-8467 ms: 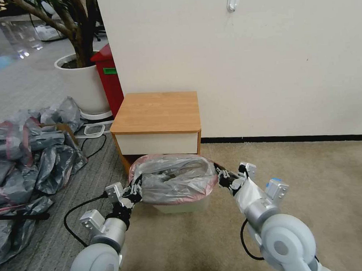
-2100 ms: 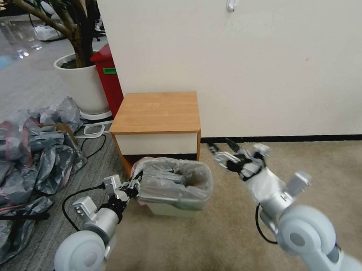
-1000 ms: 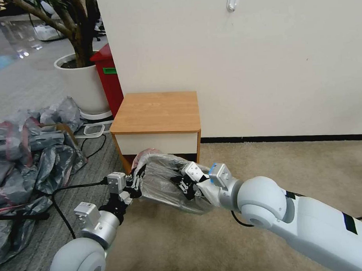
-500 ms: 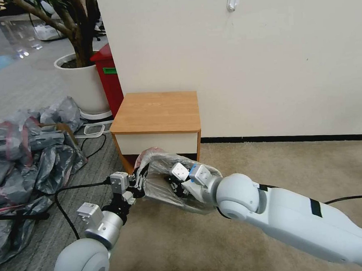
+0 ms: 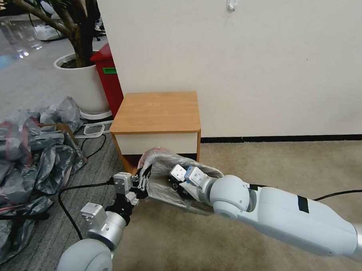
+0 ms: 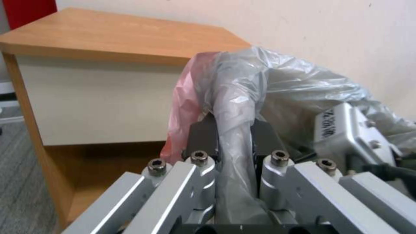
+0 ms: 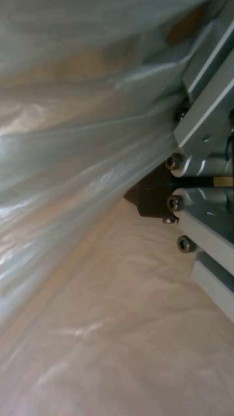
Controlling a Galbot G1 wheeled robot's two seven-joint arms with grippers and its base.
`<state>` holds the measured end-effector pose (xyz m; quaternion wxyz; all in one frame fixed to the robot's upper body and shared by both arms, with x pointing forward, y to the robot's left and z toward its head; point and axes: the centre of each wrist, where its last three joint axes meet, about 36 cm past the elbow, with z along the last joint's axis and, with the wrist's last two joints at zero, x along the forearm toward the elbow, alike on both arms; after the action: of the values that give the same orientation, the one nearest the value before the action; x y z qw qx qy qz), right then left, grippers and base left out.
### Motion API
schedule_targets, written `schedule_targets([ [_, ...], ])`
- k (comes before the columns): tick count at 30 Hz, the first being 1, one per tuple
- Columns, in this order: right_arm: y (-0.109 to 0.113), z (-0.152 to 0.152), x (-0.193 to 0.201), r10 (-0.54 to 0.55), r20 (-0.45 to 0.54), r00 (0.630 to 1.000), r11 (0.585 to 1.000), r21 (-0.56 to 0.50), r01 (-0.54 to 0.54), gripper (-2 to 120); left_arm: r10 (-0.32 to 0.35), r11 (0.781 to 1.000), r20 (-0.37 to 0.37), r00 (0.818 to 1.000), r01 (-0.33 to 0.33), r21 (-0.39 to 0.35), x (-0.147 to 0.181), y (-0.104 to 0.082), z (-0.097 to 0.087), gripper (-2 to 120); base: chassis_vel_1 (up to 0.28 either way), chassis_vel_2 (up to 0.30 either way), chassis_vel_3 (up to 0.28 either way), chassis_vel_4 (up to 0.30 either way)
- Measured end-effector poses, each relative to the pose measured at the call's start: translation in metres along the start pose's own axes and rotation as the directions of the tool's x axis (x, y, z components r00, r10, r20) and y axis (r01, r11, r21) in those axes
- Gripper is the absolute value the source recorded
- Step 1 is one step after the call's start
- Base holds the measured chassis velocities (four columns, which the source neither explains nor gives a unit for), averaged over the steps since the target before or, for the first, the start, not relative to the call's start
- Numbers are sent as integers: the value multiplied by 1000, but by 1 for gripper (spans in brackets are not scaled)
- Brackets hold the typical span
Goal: Pick up the garbage bag from the table and place it over the trash can.
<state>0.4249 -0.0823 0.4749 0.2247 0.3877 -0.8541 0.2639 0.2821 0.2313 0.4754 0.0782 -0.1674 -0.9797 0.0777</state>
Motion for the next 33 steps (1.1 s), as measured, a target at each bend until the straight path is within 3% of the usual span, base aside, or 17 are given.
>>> schedule_targets([
  [14,9,-3,-13,-4,-26,1000,991,132,7,0,6,1000,-2,1000,-6,28,-4,2,-1,9,0,0,0,0],
  [33,2,-5,-25,-54,-107,993,992,109,66,0,57,998,20,998,-57,-17,-3,1,-6,9,0,0,0,0],
])
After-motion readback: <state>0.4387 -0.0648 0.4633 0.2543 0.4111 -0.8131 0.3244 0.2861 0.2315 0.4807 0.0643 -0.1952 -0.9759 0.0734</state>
